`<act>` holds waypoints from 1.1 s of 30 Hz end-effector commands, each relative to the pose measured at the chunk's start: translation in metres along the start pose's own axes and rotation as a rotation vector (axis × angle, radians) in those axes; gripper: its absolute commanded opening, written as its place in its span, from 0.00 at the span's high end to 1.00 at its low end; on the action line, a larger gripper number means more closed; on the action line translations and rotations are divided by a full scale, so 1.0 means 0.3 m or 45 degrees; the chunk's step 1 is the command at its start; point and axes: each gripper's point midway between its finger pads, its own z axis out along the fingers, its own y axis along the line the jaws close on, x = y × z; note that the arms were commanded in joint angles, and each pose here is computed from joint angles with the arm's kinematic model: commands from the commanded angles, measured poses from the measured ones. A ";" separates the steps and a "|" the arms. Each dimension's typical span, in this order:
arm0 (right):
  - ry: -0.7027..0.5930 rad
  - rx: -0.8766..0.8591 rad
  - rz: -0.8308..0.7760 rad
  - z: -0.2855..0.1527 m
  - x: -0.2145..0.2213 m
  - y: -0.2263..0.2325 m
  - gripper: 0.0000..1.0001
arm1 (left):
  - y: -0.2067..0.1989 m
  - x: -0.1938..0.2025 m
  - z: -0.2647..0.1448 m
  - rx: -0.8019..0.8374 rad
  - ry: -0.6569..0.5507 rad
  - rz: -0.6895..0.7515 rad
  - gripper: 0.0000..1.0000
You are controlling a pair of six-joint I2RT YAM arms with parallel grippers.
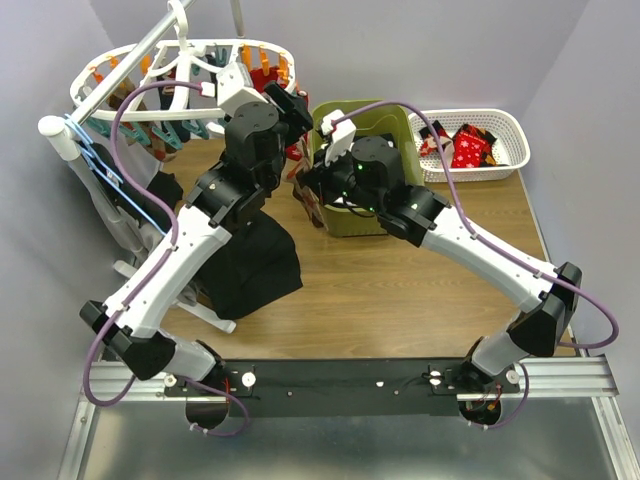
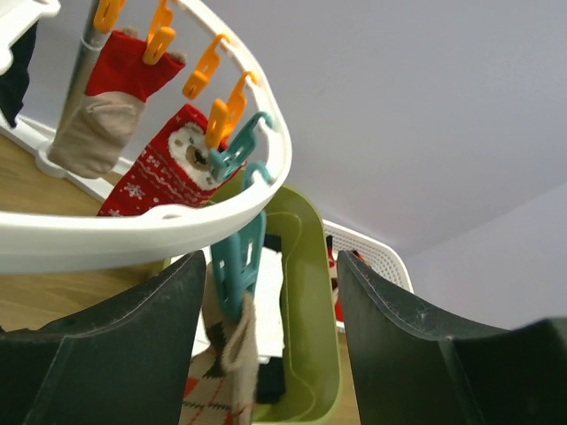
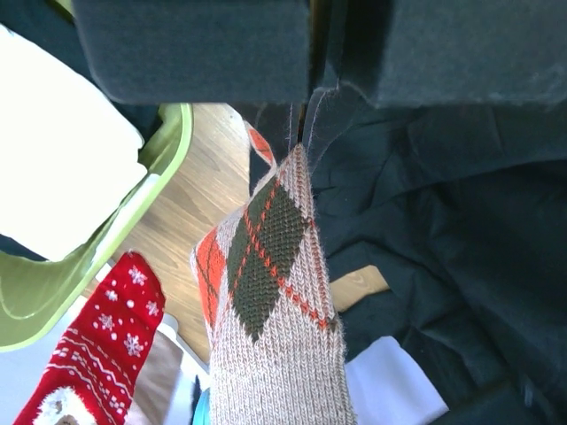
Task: Remove the socks clipped to the hanger
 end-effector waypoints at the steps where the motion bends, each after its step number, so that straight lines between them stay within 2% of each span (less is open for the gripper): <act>1: -0.014 0.045 -0.041 -0.048 -0.015 -0.002 0.99 | -0.004 -0.041 0.025 -0.070 -0.097 0.022 0.31; 11: -0.030 0.052 -0.059 -0.067 -0.026 0.003 0.99 | 0.010 -0.021 0.058 -0.116 -0.119 0.127 0.36; 14: -0.036 0.053 -0.059 -0.071 -0.031 0.004 0.99 | 0.009 -0.028 0.060 -0.118 -0.131 0.149 0.48; 15: -0.036 0.051 -0.063 -0.072 -0.031 0.008 0.99 | 0.010 -0.027 0.061 -0.120 -0.132 0.157 0.57; 17: -0.032 0.056 -0.064 -0.073 -0.027 0.007 0.99 | 0.010 -0.032 0.061 -0.121 -0.137 0.162 0.67; 18: -0.031 0.062 -0.064 -0.075 -0.024 0.004 0.99 | 0.010 -0.034 0.059 -0.120 -0.138 0.163 0.86; 20: -0.034 0.071 -0.068 -0.077 -0.021 -0.002 0.99 | 0.007 -0.037 0.055 -0.113 -0.141 0.156 0.99; 27: 0.000 0.196 -0.063 -0.085 0.040 -0.066 0.99 | -0.023 -0.039 0.035 -0.027 -0.121 0.150 1.00; 33: 0.021 0.453 -0.035 -0.112 0.046 -0.247 0.99 | -0.078 -0.024 -0.019 0.182 -0.070 0.208 1.00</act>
